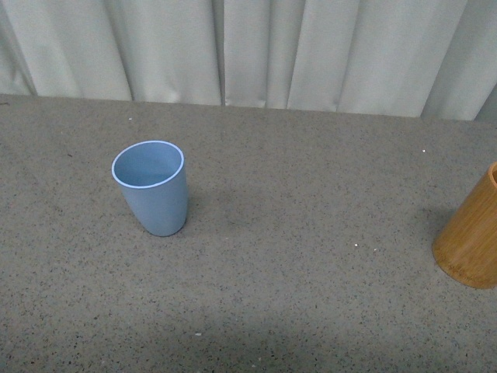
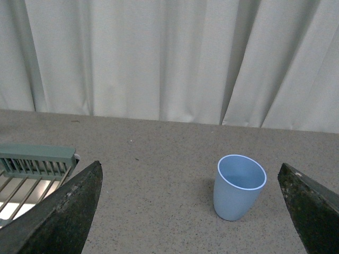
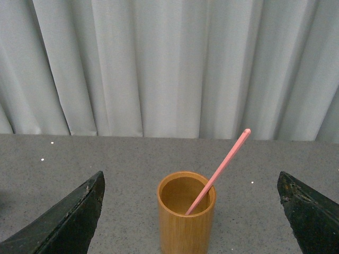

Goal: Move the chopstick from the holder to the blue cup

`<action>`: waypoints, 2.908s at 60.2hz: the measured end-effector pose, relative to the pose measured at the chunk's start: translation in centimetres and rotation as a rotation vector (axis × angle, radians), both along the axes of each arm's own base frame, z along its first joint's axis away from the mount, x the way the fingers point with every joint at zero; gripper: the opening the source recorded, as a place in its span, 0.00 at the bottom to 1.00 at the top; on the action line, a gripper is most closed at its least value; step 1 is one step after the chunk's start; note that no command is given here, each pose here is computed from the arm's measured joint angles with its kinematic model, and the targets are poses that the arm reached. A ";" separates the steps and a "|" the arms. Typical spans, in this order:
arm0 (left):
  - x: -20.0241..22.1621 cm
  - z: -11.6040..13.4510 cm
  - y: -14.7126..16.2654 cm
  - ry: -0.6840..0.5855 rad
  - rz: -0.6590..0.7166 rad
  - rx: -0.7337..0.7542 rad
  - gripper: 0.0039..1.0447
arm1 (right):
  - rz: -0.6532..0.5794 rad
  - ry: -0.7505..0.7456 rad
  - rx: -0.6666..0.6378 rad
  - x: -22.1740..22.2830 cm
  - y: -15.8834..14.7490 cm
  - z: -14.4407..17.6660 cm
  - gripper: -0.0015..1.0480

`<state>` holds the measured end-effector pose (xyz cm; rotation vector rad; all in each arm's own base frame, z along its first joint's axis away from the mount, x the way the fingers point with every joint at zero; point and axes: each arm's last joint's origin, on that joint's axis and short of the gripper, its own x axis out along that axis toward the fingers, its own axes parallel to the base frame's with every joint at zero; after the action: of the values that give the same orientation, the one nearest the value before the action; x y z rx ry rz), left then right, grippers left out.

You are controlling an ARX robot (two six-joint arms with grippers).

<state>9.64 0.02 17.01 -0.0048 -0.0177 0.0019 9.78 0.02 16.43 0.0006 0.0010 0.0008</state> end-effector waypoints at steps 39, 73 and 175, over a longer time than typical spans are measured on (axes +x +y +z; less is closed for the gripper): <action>0.0 0.0 0.0 0.000 0.000 0.000 0.94 | 0.000 0.000 0.000 0.0 0.0 0.0 0.91; 3.1 -0.6 0.2 0.118 0.359 -0.691 0.94 | 0.000 0.000 0.000 0.0 0.0 0.0 0.91; 21.2 -5.7 -7.2 0.623 0.286 -0.569 0.94 | 0.000 -0.001 0.000 0.0 0.0 0.0 0.91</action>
<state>30.88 -7.20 11.31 -0.5698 0.6063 0.2939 9.77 0.02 16.43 0.0006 0.0002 0.0008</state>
